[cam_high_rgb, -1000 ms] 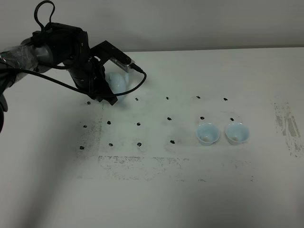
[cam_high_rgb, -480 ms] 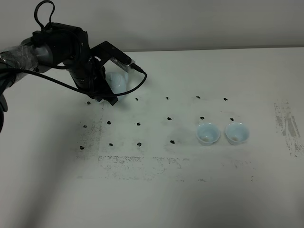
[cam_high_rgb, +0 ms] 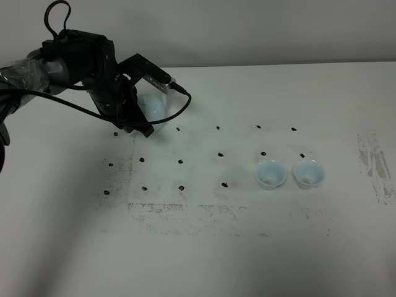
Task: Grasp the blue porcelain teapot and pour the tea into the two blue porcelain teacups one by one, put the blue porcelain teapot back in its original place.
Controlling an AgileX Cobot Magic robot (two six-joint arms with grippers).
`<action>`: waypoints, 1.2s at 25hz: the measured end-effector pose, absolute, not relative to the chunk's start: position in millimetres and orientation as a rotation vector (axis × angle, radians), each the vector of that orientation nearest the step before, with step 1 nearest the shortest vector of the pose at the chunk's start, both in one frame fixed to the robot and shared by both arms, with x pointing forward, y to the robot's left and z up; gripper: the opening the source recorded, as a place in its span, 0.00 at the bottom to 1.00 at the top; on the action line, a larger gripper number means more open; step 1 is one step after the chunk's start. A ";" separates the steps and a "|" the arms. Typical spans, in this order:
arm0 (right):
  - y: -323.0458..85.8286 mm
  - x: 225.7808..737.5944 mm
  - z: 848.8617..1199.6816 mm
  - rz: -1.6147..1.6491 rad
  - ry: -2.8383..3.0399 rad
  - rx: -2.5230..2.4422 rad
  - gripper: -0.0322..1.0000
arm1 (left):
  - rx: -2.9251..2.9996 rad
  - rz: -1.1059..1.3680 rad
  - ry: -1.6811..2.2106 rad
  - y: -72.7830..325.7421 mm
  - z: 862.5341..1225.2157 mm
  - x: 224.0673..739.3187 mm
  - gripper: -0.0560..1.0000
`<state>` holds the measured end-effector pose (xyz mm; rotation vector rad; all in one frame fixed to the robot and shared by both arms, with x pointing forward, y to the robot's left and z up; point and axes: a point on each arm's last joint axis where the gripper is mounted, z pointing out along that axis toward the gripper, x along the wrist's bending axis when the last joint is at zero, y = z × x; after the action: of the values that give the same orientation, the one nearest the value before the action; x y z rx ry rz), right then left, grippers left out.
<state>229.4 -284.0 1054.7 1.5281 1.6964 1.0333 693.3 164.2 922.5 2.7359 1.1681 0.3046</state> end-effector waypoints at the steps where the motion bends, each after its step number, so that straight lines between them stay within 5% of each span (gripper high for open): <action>1: -284.0 229.4 1054.7 1.033 1.696 1.528 0.32 | 2.737 0.304 1.167 163.8 922.5 693.2 0.11; 30: -282.9 229.3 1054.9 1.049 1.700 1.530 0.32 | 2.702 0.340 1.124 143.7 950.1 683.4 0.09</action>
<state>229.3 -282.9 1054.9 1.5297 1.7004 1.0491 683.4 143.7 950.1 2.7016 1.1242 0.3400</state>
